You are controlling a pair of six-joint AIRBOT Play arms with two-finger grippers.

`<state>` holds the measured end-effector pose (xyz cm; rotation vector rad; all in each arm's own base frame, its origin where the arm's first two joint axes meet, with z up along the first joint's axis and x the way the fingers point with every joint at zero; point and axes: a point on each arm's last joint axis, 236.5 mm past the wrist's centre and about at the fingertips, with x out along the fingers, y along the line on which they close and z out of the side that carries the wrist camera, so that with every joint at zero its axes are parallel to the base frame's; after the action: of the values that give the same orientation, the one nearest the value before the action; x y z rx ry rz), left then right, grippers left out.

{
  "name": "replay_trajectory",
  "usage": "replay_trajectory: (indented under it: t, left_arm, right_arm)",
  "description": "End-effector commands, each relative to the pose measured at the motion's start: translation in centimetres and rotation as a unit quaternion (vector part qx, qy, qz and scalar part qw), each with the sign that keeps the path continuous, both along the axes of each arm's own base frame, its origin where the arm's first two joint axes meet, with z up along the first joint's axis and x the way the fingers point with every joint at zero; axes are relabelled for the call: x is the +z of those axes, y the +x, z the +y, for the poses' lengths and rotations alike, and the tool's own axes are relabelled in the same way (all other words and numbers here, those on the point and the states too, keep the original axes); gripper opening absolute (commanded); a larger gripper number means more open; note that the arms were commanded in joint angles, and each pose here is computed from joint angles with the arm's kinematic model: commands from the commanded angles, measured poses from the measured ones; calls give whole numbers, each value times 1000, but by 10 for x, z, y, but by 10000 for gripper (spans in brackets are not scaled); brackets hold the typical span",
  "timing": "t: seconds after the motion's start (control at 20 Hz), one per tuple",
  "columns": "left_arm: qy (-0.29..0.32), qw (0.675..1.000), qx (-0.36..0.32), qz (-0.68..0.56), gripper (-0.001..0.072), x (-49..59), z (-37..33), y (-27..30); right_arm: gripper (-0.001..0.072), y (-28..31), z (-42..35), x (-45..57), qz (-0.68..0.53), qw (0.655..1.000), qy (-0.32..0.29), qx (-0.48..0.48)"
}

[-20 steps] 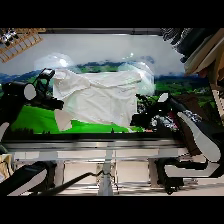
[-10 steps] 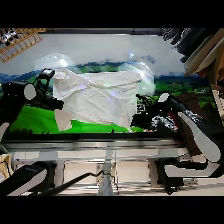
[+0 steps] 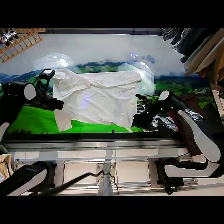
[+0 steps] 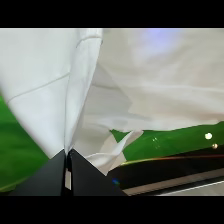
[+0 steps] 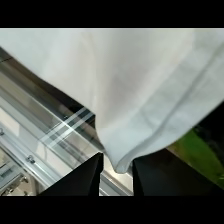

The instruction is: Fold the clothes and pants, and hang the long-sleeved shirts on hangers.

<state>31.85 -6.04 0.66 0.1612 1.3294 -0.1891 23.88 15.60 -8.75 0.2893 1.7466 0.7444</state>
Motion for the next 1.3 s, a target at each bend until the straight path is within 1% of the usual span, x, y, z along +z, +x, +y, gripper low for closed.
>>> replay_trajectory:
  t: [0.0,0.05,0.3,0.45,0.65,1.25]
  left_arm:
    - [2,1000,0,8,8,-1,1,-4]
    - [2,1000,0,8,8,-1,1,-4]
    - [2,1000,0,8,8,-1,1,-4]
    - [2,1000,0,8,8,-1,1,-4]
    - [2,1000,0,8,8,-1,1,-4]
    - [2,1000,0,9,9,-1,1,-4]
  right_arm:
    - [249,19,-25,-1,-21,998,-66,2]
    - [296,23,-31,0,-26,996,-80,2]
    - [282,21,-24,-2,-13,998,-67,-5]
    - [281,18,-10,-1,2,999,-32,-4]
    - [280,19,0,4,2,1000,-7,-6]
    - [280,7,-3,6,23,1000,-10,12]
